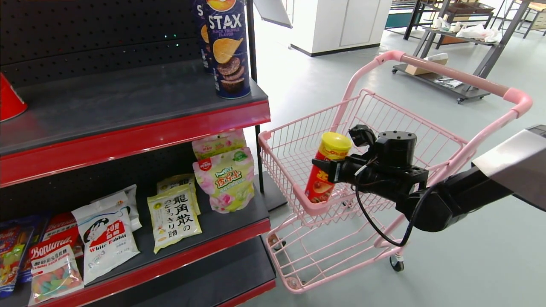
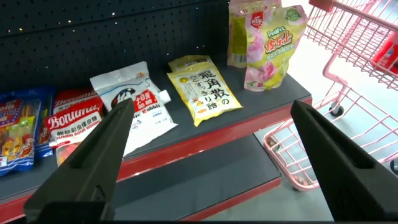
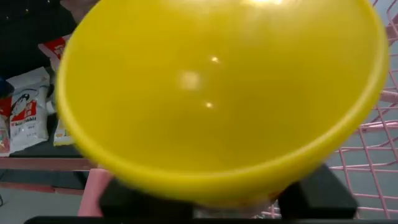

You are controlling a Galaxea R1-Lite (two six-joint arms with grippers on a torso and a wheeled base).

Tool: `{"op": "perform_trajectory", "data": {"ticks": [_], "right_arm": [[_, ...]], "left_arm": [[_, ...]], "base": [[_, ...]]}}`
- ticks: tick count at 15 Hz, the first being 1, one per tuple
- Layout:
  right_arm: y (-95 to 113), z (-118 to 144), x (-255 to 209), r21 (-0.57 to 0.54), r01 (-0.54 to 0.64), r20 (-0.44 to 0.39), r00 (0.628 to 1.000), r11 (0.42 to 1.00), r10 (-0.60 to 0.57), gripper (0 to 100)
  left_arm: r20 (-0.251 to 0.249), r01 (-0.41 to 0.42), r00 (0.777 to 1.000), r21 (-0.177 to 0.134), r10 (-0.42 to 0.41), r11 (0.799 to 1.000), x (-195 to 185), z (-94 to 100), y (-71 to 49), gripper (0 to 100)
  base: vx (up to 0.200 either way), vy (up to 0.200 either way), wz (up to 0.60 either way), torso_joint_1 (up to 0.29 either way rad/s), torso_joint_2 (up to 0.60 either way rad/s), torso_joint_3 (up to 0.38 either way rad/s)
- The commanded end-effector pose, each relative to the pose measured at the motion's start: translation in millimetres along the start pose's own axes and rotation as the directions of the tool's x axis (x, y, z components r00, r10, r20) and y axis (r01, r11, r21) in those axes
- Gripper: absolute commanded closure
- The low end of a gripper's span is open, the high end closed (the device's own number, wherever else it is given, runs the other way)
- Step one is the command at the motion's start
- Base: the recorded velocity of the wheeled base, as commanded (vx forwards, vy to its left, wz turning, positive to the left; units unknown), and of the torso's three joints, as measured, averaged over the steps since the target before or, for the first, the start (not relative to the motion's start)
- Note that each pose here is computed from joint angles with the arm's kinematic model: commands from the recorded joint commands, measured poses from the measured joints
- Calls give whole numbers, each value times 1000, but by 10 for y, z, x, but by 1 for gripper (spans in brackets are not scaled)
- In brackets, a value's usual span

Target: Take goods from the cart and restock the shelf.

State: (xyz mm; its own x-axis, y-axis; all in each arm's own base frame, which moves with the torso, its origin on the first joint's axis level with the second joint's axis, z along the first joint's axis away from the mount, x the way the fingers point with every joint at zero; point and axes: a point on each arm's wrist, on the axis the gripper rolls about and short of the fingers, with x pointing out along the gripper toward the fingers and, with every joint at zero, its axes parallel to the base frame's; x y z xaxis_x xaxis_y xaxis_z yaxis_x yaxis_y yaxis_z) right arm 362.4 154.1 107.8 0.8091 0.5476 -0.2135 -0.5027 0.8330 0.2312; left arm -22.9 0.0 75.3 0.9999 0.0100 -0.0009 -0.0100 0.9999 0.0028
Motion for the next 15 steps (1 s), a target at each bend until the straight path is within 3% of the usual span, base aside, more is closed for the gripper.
{"op": "perform_trajectory", "data": {"ticks": [1, 5, 7, 9, 10, 11, 13, 15], "right_arm": [[11, -6, -16, 1, -2, -5, 1000, 1000, 2, 100], [68, 145, -123, -11, -8, 34, 999, 1000, 9, 100], [176, 447, -360, -23, -16, 78, 997, 1000, 18, 100], [398, 1045, -623, -56, -49, 202, 978, 997, 59, 100], [429, 1185, -667, -62, -51, 230, 971, 997, 64, 100], [469, 1571, -888, -68, -43, 271, 961, 997, 60, 100], [528, 1766, -1192, -61, -37, 261, 964, 997, 52, 100], [606, 1737, -1478, -55, -39, 232, 972, 998, 50, 100]], "left_arm": [[-1, -2, 1000, -1, 2, 1000, 1, 0, 0, 0], [1, -2, 1000, 0, 2, 1000, 1, 2, 0, 0], [1, -2, 1000, 0, 2, 1000, 1, 2, 0, 0], [-1, -5, 1000, -6, 5, 1000, 1, 0, 1, 0], [-1, -4, 1000, -6, 4, 1000, 1, 0, 1, 0], [-1, -7, 1000, -6, 7, 1000, 1, 0, 1, 0], [-1, -5, 1000, -6, 5, 1000, 1, 0, 1, 0], [-1, -5, 1000, -6, 5, 1000, 1, 0, 1, 0]], "base": [[0, 0, 0, 0, 0, 0], [0, 0, 0, 0, 0, 0], [0, 0, 0, 0, 0, 0], [0, 0, 0, 0, 0, 0], [0, 0, 0, 0, 0, 0], [0, 0, 0, 0, 0, 0], [0, 0, 0, 0, 0, 0], [0, 0, 0, 0, 0, 0]]}}
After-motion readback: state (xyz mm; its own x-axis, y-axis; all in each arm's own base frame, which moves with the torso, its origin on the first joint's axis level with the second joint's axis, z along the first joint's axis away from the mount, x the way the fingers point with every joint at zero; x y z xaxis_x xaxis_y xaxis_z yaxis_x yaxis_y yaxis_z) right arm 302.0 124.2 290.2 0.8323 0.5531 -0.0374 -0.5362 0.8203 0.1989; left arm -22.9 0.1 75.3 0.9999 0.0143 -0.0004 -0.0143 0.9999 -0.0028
